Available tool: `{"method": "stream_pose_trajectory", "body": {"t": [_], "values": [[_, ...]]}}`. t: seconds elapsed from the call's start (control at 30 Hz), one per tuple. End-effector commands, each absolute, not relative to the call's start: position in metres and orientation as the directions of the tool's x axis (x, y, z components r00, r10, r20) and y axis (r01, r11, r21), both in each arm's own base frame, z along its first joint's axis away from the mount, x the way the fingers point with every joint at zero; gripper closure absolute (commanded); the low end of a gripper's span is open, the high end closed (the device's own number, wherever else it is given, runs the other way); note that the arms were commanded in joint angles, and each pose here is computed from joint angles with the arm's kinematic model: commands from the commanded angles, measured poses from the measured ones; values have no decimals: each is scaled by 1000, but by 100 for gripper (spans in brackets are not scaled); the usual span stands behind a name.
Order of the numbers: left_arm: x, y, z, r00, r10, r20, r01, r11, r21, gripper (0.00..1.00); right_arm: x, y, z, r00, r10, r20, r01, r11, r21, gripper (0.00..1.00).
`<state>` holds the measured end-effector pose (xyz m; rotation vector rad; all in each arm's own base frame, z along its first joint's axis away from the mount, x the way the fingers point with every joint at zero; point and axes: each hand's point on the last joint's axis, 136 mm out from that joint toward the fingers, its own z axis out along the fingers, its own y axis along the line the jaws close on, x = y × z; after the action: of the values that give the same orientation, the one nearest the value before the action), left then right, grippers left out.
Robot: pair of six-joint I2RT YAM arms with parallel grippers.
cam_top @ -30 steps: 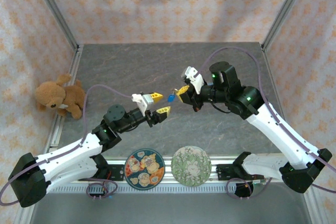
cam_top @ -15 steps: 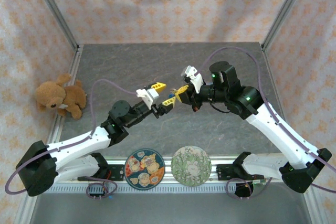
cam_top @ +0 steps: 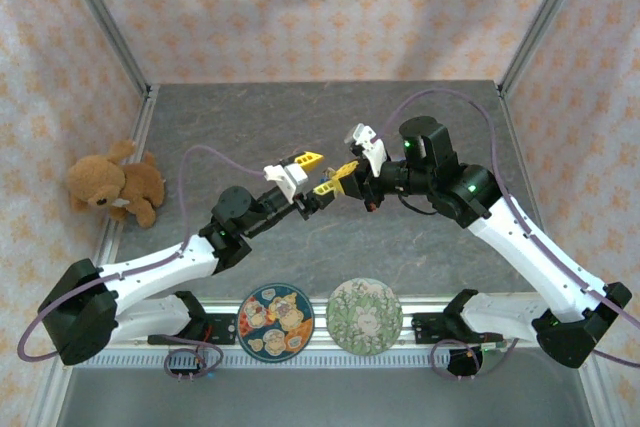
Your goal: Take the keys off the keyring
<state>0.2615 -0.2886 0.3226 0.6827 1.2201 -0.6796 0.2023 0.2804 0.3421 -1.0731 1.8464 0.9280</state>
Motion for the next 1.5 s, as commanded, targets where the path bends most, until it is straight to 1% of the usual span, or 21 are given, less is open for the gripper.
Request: {"method": "stream_pose_trajectory", "body": {"t": [0.0,0.13,0.23,0.33,0.57,0.7,0.87,1.0,1.1,1.17,1.27,1.47], "values": [[255,-293,351,286,-146,-947,783,605,143,45,200,283,352,-310,-296,-903,-913,357,197,100],[255,-294,352,290,-155,-944,784,604,142,47,201,282,354,-312,-285,-906,-910,363,200,100],[255,-294,353,296,-160,-942,782,606,143,50,202,281,356,-315,-278,-907,-909,363,205,100],[256,-293,354,300,-164,-940,778,612,141,56,203,281,356,-319,-273,-908,-907,366,209,100],[257,-292,352,289,-167,-943,777,616,130,62,204,277,362,-325,-242,-914,-902,368,224,100],[258,-293,352,282,-170,-944,779,615,122,59,204,276,363,-334,-231,-914,-900,366,237,100],[257,-294,358,297,-197,-934,782,611,120,59,204,275,365,-337,-223,-915,-898,367,242,100],[258,-293,361,304,-207,-930,778,617,117,62,203,275,364,-343,-223,-913,-898,363,248,100],[258,-294,363,308,-208,-928,778,616,120,68,203,275,366,-341,-214,-916,-898,362,250,100],[258,-293,364,310,-214,-926,778,618,118,69,203,274,366,-339,-211,-917,-898,363,249,100],[259,-293,364,310,-214,-926,774,622,115,72,204,274,366,-346,-205,-916,-895,364,256,100],[259,-291,362,306,-211,-928,772,626,112,72,205,271,372,-344,-177,-922,-893,366,263,100]]}}
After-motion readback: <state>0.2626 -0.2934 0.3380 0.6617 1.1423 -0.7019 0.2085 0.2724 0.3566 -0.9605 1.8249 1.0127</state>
